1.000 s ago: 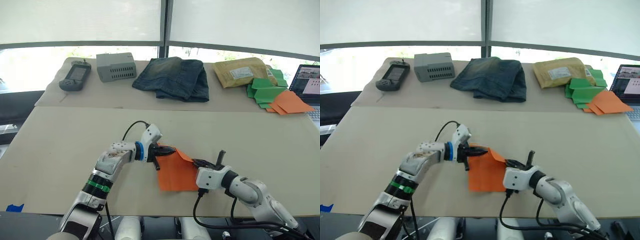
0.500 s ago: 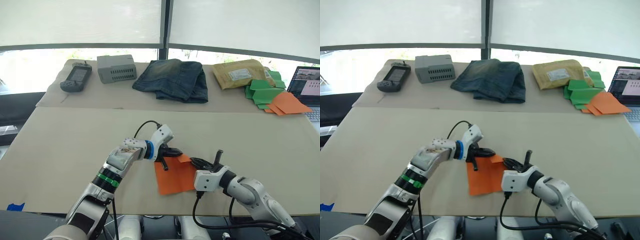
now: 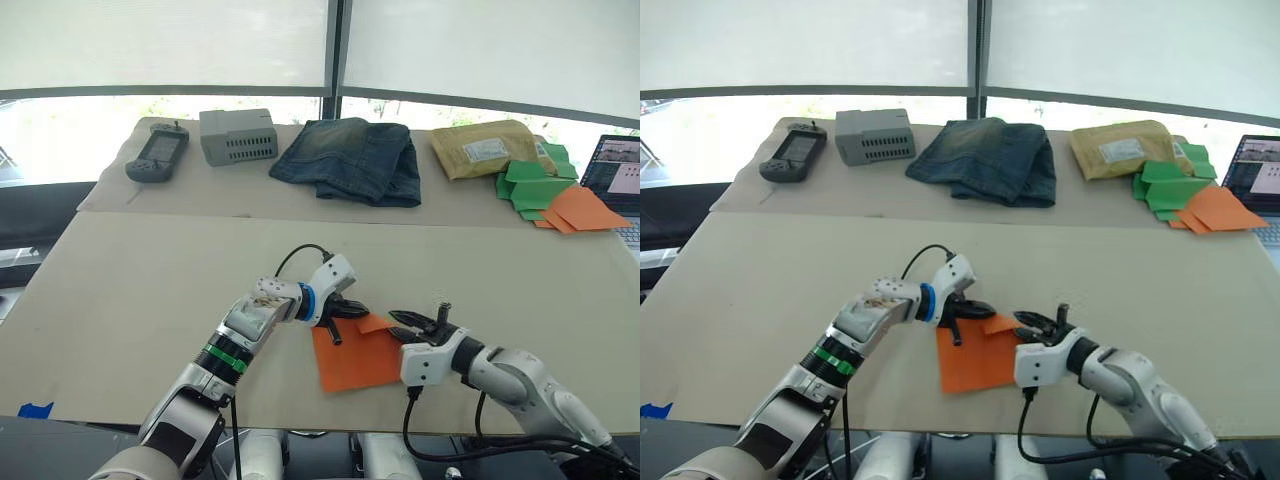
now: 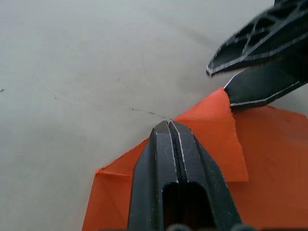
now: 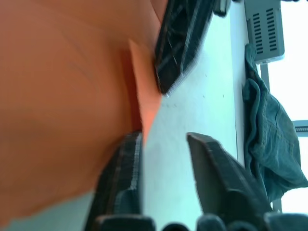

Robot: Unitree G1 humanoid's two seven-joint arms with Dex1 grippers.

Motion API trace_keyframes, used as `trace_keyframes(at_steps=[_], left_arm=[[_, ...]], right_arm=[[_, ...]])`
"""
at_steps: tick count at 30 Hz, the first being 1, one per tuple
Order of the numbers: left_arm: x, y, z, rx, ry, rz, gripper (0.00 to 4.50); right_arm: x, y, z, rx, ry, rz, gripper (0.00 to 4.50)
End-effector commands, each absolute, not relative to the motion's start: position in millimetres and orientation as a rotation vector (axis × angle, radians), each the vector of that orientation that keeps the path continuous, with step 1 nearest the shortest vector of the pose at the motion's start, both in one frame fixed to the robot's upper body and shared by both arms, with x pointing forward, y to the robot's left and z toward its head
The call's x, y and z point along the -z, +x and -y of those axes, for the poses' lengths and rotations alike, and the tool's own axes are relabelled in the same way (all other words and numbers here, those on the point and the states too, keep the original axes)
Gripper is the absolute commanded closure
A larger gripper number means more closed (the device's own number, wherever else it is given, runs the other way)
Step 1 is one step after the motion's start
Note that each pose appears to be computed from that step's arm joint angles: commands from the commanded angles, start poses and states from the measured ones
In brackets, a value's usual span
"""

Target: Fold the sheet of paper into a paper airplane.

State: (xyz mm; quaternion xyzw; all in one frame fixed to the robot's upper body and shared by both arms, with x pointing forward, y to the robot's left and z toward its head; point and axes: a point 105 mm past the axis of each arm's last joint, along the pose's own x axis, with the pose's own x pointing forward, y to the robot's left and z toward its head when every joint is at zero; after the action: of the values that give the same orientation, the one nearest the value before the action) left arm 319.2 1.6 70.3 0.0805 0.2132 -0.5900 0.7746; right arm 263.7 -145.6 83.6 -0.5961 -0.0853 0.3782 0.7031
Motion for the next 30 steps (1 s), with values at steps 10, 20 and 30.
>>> trace_keyframes(at_steps=[10,20,30], left_arm=[[-75.0,320.3,-6.1,1.254,0.201,-0.408,4.5],[-81.7,328.7,-19.0,1.193,0.213,-0.391,4.5],[-76.0,320.4,-9.0,1.202,0.206,-0.389,4.5]], right_arm=[[-130.7,265.9,137.9,-0.803,-0.555,0.073,2.05],[-79.9,276.1,116.1,-0.705,-0.337,-0.157,4.46],[-59.4,282.6,110.4,-0.674,-0.317,-0.255,4.46]])
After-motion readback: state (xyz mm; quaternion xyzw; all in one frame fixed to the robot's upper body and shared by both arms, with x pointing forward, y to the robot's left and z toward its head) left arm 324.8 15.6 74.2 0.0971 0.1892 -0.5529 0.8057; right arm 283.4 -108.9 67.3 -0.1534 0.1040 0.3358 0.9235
